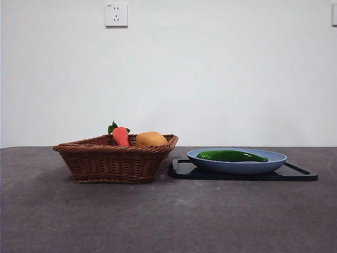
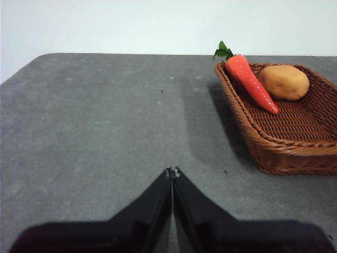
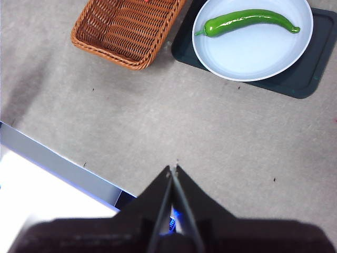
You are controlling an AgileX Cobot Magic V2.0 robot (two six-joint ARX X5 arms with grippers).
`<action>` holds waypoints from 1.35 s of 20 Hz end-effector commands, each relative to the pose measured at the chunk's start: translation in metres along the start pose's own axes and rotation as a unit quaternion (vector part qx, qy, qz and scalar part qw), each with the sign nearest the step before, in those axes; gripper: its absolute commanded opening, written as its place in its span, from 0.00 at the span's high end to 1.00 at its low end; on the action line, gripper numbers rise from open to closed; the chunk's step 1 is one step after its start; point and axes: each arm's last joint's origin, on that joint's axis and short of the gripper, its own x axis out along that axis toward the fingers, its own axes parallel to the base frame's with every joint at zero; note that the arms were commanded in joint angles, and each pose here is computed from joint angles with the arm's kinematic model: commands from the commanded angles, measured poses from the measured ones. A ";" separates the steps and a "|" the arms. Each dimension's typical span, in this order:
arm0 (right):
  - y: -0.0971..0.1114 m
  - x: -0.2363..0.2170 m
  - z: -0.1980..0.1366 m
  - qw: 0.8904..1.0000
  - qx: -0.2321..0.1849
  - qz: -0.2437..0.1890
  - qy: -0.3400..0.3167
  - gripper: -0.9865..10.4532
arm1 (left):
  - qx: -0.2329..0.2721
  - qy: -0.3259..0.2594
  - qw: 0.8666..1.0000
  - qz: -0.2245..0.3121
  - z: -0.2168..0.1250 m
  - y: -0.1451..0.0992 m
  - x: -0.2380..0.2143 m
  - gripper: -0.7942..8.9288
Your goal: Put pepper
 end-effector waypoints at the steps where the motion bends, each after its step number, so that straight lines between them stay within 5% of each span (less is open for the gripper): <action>1: 0.001 -0.002 0.001 1.000 0.001 0.001 0.003 0.90 | -0.014 -0.001 1.000 -0.001 -0.002 0.000 0.001 0.91; 17: 0.001 -0.002 0.001 1.000 0.001 0.001 0.003 0.90 | -0.013 -0.009 1.000 0.002 -0.001 0.001 0.001 0.91; 20: 0.000 -0.006 0.004 0.999 -0.036 -0.013 -0.030 0.90 | -0.013 -0.009 1.000 0.002 -0.001 0.001 0.001 0.91; 22: 0.001 -0.022 0.006 0.991 -0.042 -0.034 -0.121 0.90 | -0.013 -0.009 1.000 0.002 -0.001 0.001 0.001 0.91; 27: -0.004 -0.029 -0.022 0.948 -0.052 -0.067 -0.306 0.90 | -0.013 -0.009 1.000 0.002 -0.001 0.001 0.001 0.91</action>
